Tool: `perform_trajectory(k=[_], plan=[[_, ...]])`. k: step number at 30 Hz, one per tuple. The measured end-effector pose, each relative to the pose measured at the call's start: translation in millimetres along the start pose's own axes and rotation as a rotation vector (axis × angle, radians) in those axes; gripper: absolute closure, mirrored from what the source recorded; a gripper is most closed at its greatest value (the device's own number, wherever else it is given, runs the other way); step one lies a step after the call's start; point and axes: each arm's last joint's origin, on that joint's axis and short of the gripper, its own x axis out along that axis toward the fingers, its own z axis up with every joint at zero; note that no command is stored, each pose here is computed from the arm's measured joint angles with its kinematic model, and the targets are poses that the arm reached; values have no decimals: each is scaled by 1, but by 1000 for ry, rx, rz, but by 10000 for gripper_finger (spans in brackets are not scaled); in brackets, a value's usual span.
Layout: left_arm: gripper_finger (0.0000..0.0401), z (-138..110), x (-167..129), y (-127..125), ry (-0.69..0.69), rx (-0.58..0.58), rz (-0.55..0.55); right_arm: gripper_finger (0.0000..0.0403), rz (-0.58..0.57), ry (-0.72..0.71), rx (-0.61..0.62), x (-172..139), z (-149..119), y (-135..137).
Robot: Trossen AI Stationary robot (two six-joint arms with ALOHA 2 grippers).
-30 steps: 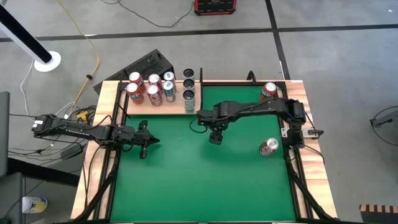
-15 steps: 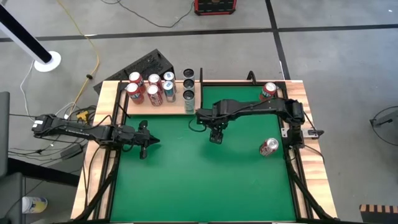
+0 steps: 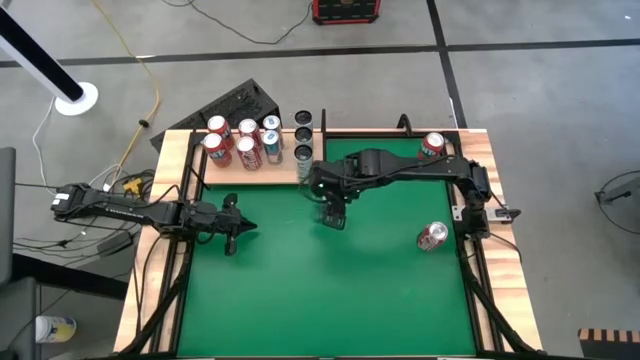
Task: Place canned beverage on shelf
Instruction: Put the blue soda can on the shelf aligned with the other blue soda cans
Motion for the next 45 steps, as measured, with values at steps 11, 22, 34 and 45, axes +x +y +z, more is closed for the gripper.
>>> perform_trajectory(k=[11, 22, 34, 45], plan=[[401, 0, 0, 0, 0, 0, 0, 142, 92, -425, -138, -14, 44, -4], [401, 0, 0, 0, 0, 0, 0, 142, 110, -544, -121, -5, 87, -69], [401, 0, 0, 0, -5, -1, -1, 142, 74, -521, -112, 19, 88, -112], [401, 0, 0, 0, -1, 0, 1, 142, -13, -461, -163, 30, 84, -109]])
